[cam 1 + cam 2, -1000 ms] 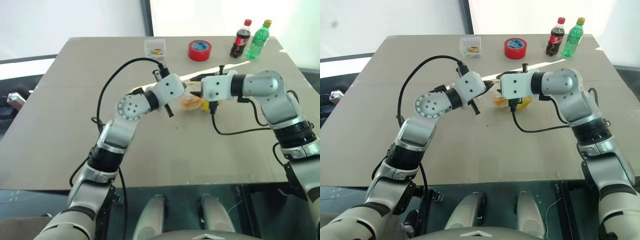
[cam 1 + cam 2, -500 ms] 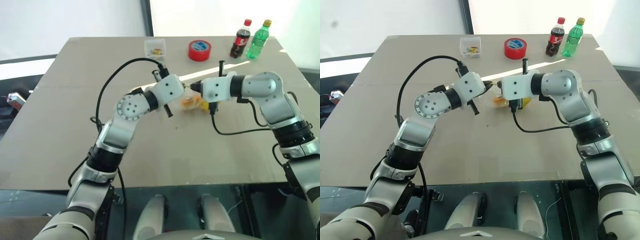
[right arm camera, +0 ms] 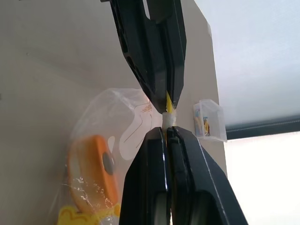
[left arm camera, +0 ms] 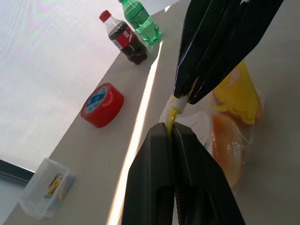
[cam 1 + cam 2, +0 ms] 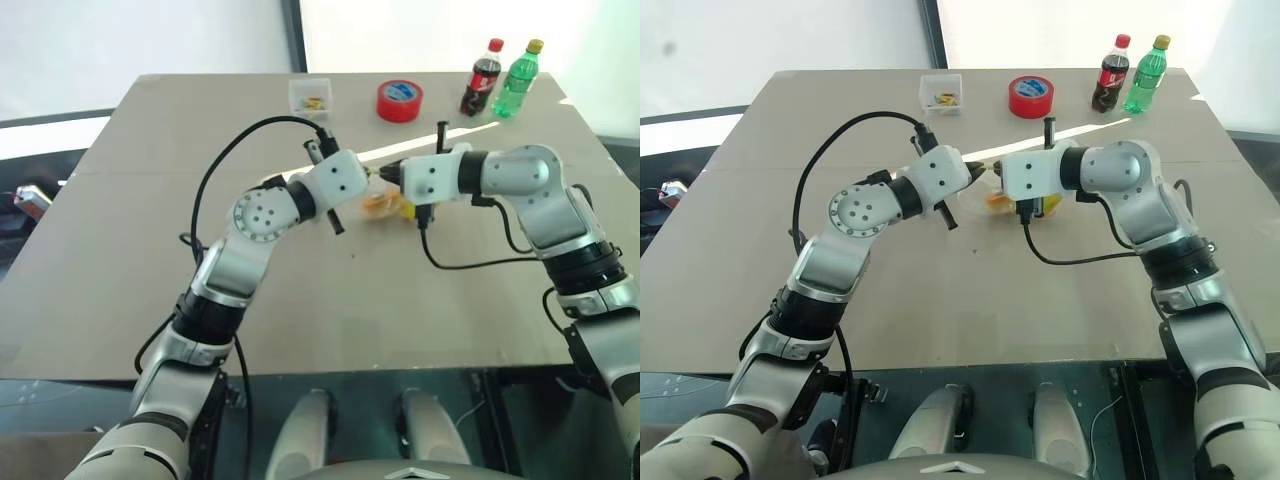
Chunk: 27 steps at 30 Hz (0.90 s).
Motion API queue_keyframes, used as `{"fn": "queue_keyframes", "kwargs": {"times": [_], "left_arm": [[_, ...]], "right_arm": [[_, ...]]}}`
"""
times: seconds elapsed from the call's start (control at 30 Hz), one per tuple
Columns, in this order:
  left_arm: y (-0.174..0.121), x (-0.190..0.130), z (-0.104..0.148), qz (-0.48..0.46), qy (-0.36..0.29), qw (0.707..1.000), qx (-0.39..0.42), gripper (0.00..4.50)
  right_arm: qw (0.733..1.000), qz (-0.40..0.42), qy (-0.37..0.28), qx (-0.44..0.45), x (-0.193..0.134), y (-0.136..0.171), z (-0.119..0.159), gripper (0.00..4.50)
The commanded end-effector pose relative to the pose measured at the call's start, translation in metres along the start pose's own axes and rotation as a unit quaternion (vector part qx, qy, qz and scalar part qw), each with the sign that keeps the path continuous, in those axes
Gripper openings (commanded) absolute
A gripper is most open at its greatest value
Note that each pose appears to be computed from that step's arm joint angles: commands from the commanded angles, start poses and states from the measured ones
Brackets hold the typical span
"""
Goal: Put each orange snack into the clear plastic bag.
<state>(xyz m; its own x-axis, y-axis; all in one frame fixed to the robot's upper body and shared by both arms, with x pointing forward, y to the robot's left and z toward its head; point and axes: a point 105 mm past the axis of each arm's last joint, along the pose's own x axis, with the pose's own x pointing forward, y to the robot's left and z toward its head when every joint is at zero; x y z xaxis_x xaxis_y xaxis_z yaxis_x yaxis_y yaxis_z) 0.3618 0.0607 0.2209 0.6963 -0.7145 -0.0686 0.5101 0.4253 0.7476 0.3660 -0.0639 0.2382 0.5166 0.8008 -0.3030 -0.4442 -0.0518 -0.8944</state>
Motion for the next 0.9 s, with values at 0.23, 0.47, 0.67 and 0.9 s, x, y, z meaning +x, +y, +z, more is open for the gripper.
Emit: {"fn": "queue_keyframes", "kwargs": {"times": [0.23,0.47,0.67,0.9], "left_arm": [[0.013,-0.009,0.006,0.020,-0.009,0.999,0.028,0.00],[0.012,-0.007,0.006,0.018,-0.013,0.999,0.028,0.00],[0.010,-0.004,0.009,0.015,-0.019,0.999,0.027,0.00],[0.011,-0.003,0.011,0.018,-0.021,0.999,0.027,0.00]], "right_arm": [[0.996,-0.036,0.081,0.004,-0.046,-0.020,-0.038,0.03],[0.998,-0.033,0.062,0.009,-0.045,-0.015,-0.029,0.03],[1.000,-0.027,0.008,-0.002,-0.021,-0.011,0.003,0.53],[0.999,-0.036,-0.010,-0.014,-0.007,-0.013,0.012,1.20]]}}
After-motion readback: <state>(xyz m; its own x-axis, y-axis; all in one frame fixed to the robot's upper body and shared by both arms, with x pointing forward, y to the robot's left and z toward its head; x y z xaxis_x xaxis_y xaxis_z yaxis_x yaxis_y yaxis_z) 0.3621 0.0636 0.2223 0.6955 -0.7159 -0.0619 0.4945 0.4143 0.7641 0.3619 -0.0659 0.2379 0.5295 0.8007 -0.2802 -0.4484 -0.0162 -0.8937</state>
